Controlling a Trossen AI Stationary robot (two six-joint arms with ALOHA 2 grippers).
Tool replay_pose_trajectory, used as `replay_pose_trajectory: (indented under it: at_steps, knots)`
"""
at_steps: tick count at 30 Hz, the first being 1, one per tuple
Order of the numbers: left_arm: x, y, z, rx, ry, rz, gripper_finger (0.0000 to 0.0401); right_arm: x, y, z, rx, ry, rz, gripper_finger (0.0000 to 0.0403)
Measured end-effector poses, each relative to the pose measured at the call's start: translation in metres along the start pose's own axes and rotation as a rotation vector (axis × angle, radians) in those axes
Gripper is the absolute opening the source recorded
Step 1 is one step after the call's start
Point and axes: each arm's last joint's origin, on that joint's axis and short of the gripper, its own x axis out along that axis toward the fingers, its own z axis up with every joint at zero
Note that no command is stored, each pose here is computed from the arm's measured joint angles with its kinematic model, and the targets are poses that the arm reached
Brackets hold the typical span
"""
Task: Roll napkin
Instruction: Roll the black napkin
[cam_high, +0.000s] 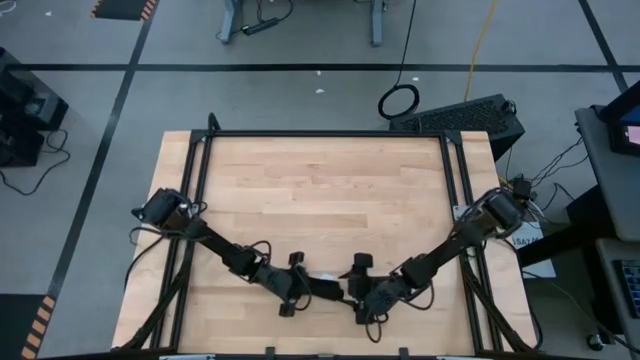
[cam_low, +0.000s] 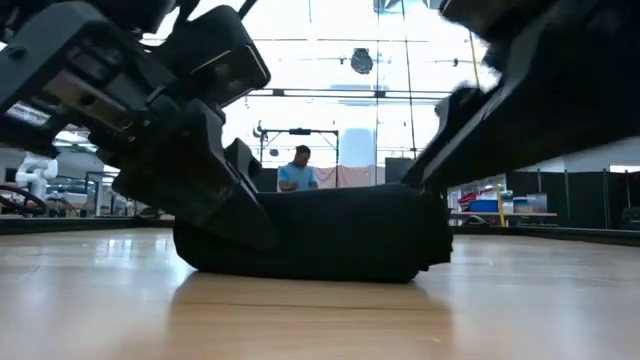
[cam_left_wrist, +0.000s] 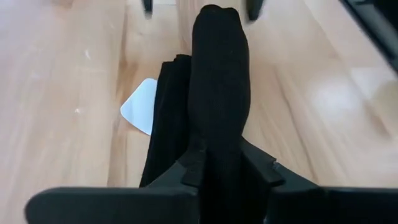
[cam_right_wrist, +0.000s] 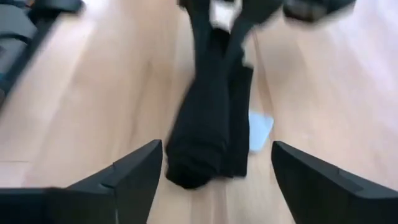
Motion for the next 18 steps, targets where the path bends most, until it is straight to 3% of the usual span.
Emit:
replay_pose_trajectory:
  at_steps: [5, 10, 13, 18]
  knots:
    - [0.002, 0.011, 0.003, -0.083, 0.03, -0.068, 0.0055, -0.018, 0.018, 0.007, -0.091, -0.118, -0.028, 0.0291]
    - [0.004, 0.023, 0.006, -0.189, 0.06, -0.135, 0.0057, -0.01, 0.035, -0.005, -0.143, -0.22, -0.076, 0.0264]
    - [0.005, 0.03, 0.008, -0.253, 0.078, -0.167, 0.0057, 0.003, 0.04, -0.015, -0.134, -0.263, -0.082, 0.0253]
    - [0.006, 0.041, 0.01, -0.351, 0.1, -0.205, 0.0058, 0.022, 0.037, -0.027, -0.068, -0.326, -0.193, 0.023]
